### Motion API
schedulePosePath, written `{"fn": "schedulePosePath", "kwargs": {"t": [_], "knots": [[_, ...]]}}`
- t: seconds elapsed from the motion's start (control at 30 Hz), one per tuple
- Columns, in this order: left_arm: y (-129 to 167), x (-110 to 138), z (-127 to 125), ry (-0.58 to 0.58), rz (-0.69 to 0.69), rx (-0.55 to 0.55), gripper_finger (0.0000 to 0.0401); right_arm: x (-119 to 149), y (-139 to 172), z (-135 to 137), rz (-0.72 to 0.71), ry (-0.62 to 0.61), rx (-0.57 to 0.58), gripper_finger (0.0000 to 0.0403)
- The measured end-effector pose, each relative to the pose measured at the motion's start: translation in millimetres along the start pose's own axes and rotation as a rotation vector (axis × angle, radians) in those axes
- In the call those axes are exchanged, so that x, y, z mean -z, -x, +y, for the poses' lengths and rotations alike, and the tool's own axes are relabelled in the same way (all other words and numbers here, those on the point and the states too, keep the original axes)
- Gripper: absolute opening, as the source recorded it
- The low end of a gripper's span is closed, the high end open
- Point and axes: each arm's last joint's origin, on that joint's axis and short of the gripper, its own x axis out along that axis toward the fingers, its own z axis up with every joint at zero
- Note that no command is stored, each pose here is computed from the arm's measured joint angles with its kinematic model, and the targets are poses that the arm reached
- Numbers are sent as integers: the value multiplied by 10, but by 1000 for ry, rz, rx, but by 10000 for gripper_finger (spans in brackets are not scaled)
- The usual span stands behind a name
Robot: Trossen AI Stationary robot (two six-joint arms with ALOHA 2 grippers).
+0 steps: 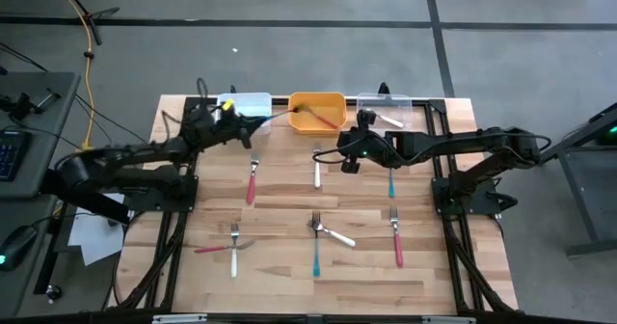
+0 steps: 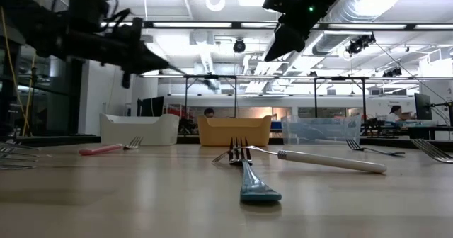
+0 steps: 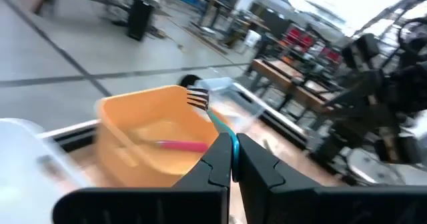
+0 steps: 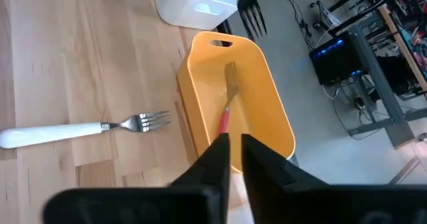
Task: Sort silverware by color (type)
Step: Put the bottom right blue fork into the white bin
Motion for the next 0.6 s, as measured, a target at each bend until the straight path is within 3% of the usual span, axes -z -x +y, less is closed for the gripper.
{"fn": "schedulePosePath", "kwargs": {"t": [0.1,0.3,0.6], "knots": [[149,14,46,-1,-29,-51,4,1,0,2,-1,1,-4,4],[341,94,187,17,-16,-225,4,5,-9,-6,-2,-9,-15,7],[430,120,326,-21,26,-389,4,23,-40,-43,3,-32,-35,1]]}}
